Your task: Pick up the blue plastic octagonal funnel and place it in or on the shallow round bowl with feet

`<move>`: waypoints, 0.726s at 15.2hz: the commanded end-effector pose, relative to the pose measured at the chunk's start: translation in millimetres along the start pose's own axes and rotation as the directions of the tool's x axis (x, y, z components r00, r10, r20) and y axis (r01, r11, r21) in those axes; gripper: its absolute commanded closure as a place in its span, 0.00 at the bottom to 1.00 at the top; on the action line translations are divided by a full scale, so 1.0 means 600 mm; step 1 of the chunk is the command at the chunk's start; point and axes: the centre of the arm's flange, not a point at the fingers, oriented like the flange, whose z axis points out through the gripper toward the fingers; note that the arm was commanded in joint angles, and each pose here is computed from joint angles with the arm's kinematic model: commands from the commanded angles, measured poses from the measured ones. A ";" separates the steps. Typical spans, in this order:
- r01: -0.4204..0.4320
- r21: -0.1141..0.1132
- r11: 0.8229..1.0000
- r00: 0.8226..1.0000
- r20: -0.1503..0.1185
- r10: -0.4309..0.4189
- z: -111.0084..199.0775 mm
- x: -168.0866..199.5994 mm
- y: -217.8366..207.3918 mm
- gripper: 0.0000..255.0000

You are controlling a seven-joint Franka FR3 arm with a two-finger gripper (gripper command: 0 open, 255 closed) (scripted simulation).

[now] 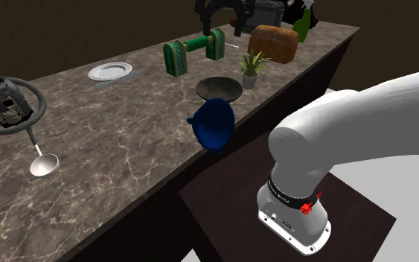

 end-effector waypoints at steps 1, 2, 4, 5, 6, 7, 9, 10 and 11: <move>0.000 0.000 1.000 1.000 0.000 0.000 0.000 0.000 0.000 0.00; 0.011 0.000 1.000 1.000 0.028 -0.011 0.020 0.015 -0.005 0.00; 0.034 0.002 0.999 0.996 0.083 -0.034 0.062 0.042 -0.015 0.00; 0.045 0.003 0.999 0.993 0.111 -0.045 0.083 0.055 -0.020 0.00; 0.056 0.004 0.998 0.989 0.138 -0.056 0.105 0.067 -0.025 0.00; 0.067 0.006 0.998 0.984 0.165 -0.067 0.127 0.078 -0.031 0.00; 0.089 0.011 0.996 0.971 0.220 -0.089 0.172 0.099 -0.042 0.00; 0.100 0.013 0.995 0.964 0.246 -0.100 0.195 0.108 -0.048 0.00; 0.111 0.016 0.994 0.956 0.273 -0.111 0.218 0.117 -0.054 0.00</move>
